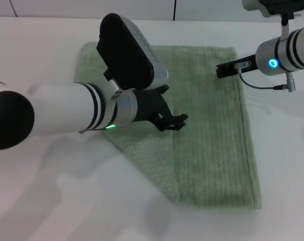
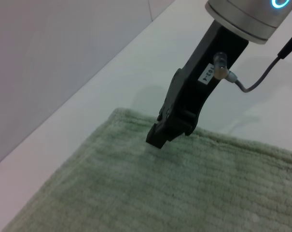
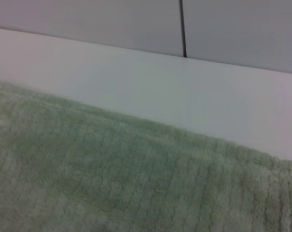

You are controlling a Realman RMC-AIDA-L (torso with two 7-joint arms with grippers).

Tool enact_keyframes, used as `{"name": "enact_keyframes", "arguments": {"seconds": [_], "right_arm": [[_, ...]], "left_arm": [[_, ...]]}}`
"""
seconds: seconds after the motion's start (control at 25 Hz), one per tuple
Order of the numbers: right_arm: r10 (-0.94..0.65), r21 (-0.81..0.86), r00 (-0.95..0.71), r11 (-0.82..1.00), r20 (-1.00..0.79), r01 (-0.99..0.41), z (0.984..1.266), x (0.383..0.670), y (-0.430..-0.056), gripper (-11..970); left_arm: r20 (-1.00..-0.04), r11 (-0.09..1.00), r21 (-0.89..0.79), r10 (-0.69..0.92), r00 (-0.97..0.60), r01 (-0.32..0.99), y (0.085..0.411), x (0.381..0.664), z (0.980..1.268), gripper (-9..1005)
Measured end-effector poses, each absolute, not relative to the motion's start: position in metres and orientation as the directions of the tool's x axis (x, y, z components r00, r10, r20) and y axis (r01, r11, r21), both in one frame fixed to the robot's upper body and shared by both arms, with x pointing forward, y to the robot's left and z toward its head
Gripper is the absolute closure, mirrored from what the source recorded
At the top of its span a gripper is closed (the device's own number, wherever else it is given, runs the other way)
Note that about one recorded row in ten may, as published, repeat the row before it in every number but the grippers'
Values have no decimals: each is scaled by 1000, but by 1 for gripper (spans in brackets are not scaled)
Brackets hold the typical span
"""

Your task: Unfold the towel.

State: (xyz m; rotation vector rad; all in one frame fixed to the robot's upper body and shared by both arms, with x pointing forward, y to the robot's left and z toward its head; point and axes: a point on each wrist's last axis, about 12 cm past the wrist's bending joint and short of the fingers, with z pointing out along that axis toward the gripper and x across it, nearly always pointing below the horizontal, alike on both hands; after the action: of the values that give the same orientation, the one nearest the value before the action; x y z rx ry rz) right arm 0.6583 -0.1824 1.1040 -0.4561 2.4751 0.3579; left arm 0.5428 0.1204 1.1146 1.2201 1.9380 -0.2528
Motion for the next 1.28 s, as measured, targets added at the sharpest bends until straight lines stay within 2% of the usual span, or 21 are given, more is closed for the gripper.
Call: {"name": "enact_keyframes", "arguments": {"seconds": [0.84, 1.28], "right_arm": [[-225, 157, -785, 913, -577, -377, 1096, 656, -187, 959], [-228, 160, -786, 911, -575, -381, 1097, 656, -186, 958]], "left_arm": [[-718, 487, 271, 677, -163, 830, 103, 553, 1104, 227], [-698, 522, 275, 686, -205, 808, 105, 569, 1086, 233]]}}
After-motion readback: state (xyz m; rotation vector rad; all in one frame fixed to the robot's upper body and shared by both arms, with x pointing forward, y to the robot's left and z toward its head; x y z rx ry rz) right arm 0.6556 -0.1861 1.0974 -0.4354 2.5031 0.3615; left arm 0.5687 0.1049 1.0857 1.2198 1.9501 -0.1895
